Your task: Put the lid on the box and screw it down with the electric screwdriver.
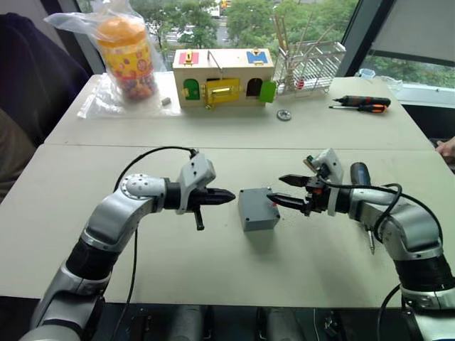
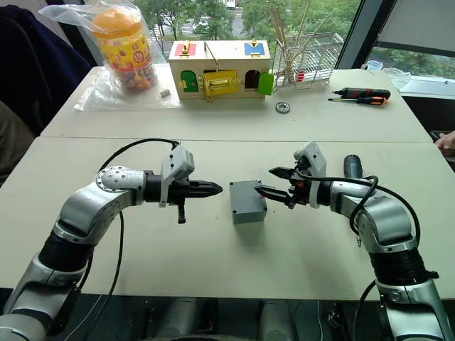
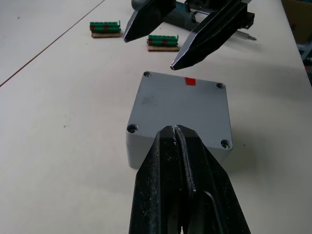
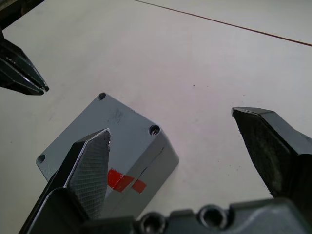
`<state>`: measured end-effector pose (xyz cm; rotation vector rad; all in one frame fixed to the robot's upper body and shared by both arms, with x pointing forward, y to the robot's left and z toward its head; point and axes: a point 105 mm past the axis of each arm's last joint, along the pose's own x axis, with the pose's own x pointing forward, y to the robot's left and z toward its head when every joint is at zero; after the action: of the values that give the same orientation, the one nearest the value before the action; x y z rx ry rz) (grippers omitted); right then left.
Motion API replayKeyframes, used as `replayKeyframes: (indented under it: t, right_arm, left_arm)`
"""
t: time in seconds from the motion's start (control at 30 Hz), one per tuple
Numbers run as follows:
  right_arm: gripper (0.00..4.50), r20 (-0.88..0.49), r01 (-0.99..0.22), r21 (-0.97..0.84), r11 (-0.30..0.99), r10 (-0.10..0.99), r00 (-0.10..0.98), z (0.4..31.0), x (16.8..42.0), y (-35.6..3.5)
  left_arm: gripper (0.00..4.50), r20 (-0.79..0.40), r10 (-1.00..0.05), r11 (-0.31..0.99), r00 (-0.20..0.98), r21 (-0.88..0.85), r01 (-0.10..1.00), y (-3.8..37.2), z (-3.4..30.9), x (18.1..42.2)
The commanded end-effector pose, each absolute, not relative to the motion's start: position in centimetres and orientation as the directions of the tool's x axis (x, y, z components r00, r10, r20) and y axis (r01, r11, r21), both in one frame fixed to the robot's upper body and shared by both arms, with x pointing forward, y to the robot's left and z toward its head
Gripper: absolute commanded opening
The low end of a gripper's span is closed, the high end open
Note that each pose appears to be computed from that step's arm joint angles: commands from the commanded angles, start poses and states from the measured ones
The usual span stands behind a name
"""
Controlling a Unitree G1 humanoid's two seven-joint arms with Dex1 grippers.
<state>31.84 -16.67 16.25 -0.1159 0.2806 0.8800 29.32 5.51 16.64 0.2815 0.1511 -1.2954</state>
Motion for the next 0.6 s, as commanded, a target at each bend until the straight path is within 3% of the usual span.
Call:
replayKeyframes:
  t: [0.03,0.13,0.2,0.33,0.43,0.6]
  right_arm:
    - [4.48,-0.209,-0.706,-0.004,0.708,0.690,0.693,21.2,31.9,-20.1]
    - [4.48,-0.274,-0.613,-0.013,0.790,0.587,0.762,22.4,32.0,-23.9]
    - [4.48,-0.394,-0.531,-0.030,0.847,0.478,0.785,22.0,31.8,-27.3]
    - [4.48,-0.560,-0.511,0.020,0.859,0.433,0.706,21.2,29.8,-30.3]
    - [4.48,-0.709,-0.354,0.080,0.932,0.303,0.637,19.0,29.2,-33.1]
    - [4.48,-0.773,-0.285,0.191,0.939,0.323,0.547,17.6,29.1,-33.6]
  left_arm:
    - [0.00,-0.194,-0.951,0.211,0.240,0.158,0.965,5.1,19.2,28.8]
    - [0.00,-0.171,-0.969,0.153,0.178,0.150,0.977,4.4,20.0,27.9]
    - [0.00,-0.164,-0.977,0.114,0.139,0.154,0.981,3.9,20.3,27.2]
    - [0.00,-0.167,-0.982,0.059,0.088,0.174,0.983,2.9,20.4,26.0]
    - [0.00,-0.193,-0.981,-0.014,0.022,0.180,0.984,2.4,19.6,24.3]
    - [0.00,-0.196,-0.980,0.001,0.039,0.192,0.981,1.7,19.0,23.8]
